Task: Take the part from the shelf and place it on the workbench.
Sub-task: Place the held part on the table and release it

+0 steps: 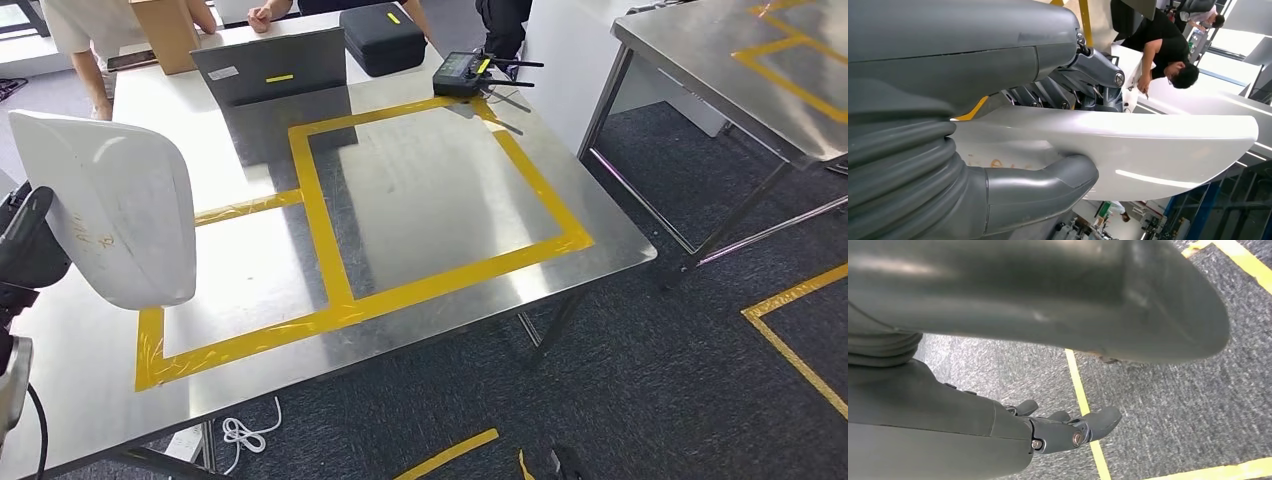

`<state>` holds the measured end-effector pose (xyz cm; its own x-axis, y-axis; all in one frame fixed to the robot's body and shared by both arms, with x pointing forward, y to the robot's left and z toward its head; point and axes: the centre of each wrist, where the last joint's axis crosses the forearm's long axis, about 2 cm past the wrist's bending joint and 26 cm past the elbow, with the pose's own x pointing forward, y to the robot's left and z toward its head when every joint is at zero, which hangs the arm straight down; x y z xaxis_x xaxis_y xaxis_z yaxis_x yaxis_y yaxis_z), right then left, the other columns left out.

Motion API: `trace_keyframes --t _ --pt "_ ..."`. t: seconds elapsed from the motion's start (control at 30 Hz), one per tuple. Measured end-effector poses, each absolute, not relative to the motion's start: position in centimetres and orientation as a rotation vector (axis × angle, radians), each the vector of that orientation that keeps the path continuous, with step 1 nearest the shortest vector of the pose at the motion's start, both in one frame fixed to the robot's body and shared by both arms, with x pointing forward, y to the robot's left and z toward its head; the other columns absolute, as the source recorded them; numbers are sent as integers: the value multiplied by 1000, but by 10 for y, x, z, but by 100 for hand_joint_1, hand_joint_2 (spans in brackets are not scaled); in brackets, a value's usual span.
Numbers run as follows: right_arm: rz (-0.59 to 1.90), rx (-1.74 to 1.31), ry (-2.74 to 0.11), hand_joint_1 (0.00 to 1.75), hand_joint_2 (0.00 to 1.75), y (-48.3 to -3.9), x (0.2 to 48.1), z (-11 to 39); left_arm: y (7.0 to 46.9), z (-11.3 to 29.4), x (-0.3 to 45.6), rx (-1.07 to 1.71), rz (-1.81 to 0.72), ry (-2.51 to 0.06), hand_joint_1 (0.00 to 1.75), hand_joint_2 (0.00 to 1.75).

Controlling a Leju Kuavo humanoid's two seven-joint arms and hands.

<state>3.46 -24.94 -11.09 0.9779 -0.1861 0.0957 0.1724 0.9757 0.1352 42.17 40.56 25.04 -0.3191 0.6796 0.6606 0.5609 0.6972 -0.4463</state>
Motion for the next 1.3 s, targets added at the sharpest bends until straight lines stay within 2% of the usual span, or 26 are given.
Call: trace_keyframes --t 0.43,0.6,1.03,1.1,1.23,1.3 --pt "-173 126 -110 0 0 -249 35 -111 405 252 423 -939 168 -2021 175 175" --pt "-172 121 -121 0 0 -248 35 -111 419 257 437 -502 93 -2124 175 175" --pt "-173 120 -124 0 0 -248 36 -111 425 259 446 -393 95 -2112 175 175" --pt "-169 120 -123 0 0 -248 36 -111 426 263 451 -163 45 -2111 175 175" --pt "-139 119 -105 0 0 -248 37 -111 425 286 471 773 -234 -1930 175 175" --pt "-129 119 -105 0 0 -248 37 -111 412 295 480 1107 -419 -1795 175 175"
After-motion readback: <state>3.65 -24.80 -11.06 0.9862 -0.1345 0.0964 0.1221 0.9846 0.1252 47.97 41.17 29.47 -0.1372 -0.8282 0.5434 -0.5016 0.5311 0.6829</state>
